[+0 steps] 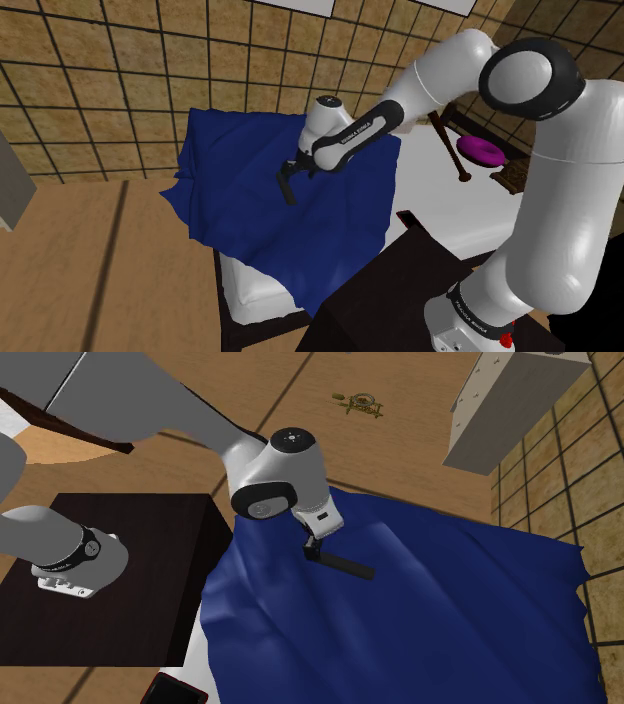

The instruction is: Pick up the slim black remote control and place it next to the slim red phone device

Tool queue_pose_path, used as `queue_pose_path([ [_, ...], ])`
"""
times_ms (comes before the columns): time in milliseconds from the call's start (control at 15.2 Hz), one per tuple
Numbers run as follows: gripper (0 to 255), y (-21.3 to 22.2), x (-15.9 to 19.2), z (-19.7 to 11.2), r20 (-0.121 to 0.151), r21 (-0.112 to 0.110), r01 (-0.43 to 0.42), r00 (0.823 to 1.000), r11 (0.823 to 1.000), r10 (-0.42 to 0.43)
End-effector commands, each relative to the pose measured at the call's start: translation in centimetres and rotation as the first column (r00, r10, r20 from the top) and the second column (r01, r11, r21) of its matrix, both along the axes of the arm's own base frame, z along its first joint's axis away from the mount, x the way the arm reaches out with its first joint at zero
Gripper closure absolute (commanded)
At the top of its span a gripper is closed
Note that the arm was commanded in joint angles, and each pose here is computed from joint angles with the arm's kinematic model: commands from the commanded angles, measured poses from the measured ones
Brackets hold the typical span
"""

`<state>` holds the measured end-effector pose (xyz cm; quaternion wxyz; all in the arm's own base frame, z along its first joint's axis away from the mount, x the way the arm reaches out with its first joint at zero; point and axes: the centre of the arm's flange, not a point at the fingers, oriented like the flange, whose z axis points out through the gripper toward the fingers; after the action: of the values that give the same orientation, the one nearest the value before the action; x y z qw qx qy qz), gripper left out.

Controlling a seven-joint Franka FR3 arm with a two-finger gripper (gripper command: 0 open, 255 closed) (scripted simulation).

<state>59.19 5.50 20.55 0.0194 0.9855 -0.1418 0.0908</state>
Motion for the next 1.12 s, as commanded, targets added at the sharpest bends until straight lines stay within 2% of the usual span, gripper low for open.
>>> queue_pose_path([
  [0,0,-0.2,2.0,-1.9,0.009,-0.009,0.018,1.0,1.0,-0.018],
  [396,0,-0.9,6.9,-7.2,0.032,-0.03,0.067,0.997,0.997,-0.066],
  [858,0,-1.3,7.6,-10.8,0.032,-0.03,0.067,0.997,0.997,-0.066],
  [1056,0,-1.4,7.7,-11.1,0.032,-0.03,0.067,0.997,0.997,-0.066],
])
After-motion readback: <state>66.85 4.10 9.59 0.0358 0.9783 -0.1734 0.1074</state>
